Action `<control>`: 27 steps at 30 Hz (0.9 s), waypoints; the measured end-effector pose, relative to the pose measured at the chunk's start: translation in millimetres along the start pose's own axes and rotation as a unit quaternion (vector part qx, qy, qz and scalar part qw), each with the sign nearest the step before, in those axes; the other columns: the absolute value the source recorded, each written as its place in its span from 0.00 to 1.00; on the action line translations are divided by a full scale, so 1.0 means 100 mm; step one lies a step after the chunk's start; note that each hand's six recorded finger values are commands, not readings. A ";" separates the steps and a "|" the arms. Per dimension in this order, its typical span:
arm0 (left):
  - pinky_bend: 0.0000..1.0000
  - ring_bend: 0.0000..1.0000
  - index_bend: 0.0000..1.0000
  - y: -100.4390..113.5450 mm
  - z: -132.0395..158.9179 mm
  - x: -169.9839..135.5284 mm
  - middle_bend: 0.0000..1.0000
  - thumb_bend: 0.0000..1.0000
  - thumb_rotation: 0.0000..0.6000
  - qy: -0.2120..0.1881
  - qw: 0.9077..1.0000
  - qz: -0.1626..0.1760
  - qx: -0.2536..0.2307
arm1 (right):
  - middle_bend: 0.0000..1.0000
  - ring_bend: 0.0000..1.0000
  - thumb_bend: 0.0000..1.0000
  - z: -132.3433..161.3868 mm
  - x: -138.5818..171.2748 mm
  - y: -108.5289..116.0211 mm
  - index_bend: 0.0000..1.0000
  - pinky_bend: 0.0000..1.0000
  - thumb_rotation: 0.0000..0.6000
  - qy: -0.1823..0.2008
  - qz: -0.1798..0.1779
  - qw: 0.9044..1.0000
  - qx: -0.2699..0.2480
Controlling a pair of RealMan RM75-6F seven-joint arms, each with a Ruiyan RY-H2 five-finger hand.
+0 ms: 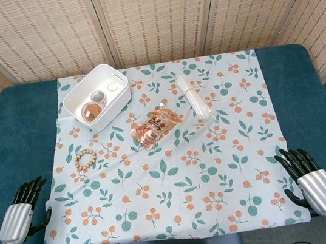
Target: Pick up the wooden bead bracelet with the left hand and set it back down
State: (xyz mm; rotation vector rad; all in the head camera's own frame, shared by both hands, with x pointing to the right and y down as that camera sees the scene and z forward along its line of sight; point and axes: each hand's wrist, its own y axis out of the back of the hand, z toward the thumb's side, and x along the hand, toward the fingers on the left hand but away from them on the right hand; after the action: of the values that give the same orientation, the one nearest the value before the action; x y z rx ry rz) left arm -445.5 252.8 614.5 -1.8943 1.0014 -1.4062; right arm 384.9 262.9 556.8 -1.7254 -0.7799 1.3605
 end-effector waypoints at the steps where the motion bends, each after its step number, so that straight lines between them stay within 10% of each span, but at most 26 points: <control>1: 0.01 0.00 0.00 -0.01 0.01 0.00 0.00 0.45 1.00 -0.001 1.000 0.000 0.000 | 0.00 0.00 0.24 0.00 0.00 0.00 0.00 0.00 1.00 0.001 0.001 1.000 0.000; 18: 0.05 0.06 0.17 -0.12 0.32 0.58 0.29 0.48 1.00 -0.041 0.998 0.032 0.042 | 0.00 0.00 0.24 0.00 0.00 -0.04 0.00 0.00 1.00 -0.001 0.020 1.000 0.000; 27: 0.05 0.06 0.19 -0.47 0.51 0.97 0.30 0.48 1.00 -0.066 0.993 0.036 0.086 | 0.00 0.00 0.24 0.00 -0.05 -0.11 0.00 0.00 1.00 -0.002 0.038 0.999 0.002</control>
State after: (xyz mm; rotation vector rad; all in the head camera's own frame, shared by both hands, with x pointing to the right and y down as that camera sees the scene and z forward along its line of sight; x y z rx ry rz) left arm -369.5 198.6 689.2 -1.7811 0.8485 -1.2656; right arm 383.4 264.5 568.5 -1.7667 -0.7191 1.4158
